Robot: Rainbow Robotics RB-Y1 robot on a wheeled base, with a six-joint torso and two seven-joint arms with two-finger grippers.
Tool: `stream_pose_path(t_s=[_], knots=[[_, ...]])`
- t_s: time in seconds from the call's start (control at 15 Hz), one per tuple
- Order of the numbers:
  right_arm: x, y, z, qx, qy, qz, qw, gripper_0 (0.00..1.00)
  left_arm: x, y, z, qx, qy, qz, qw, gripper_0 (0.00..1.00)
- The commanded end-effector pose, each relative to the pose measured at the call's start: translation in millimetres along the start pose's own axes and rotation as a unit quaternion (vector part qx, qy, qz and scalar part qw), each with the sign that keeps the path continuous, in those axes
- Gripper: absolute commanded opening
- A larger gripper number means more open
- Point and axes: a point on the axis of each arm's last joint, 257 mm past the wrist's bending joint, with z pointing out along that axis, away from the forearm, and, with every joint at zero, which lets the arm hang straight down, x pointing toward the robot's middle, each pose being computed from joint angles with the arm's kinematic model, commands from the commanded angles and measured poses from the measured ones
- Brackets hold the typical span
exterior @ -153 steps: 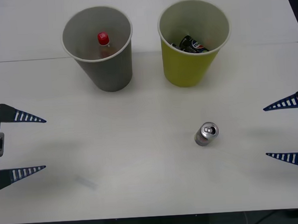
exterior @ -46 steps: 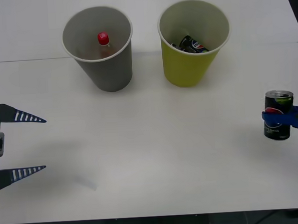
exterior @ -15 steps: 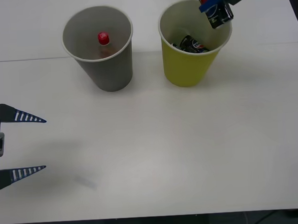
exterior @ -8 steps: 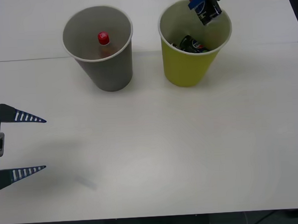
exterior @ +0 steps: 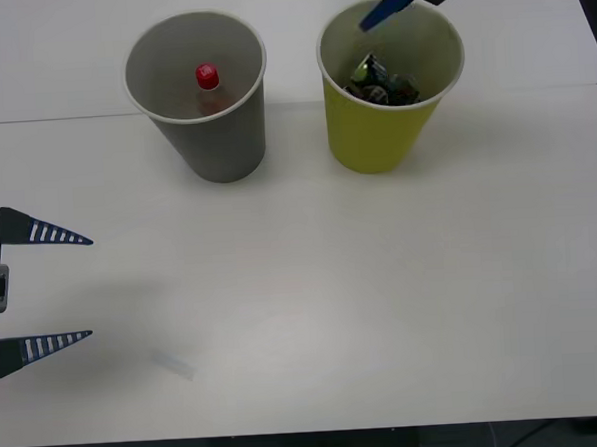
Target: Put the can into the green bin and the plastic bottle into the gray bin
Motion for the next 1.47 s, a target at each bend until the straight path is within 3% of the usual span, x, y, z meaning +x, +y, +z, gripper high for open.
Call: stream_pose_path(t_s=[0.07,0.47,0.73,1.0,1.27,1.47], knots=[[4,-2.0,-7,-0.009,-0.007,0.000,0.9999,1.00,0,0.0,0,0.000,0.000,0.000,1.0000,1.00],[28,-4.5,-45,-0.035,-0.051,-0.003,0.9981,1.00,0,0.0,0,0.000,0.000,0.000,1.0000,1.00],[66,1.3,-83,-0.049,-0.057,-0.071,0.9947,1.00,0,0.0,0,0.000,0.000,0.000,1.0000,1.00],[120,11.2,-112,-0.062,-0.051,-0.151,0.9853,1.00,0,0.0,0,0.000,0.000,0.000,1.0000,1.00],[169,27.3,-125,-0.042,-0.055,-0.221,0.9729,1.00,0,0.0,0,0.000,0.000,0.000,1.0000,1.00],[207,41.4,-128,-0.047,-0.054,-0.264,0.9620,1.00,0,0.0,0,0.000,0.000,0.000,1.0000,1.00]])
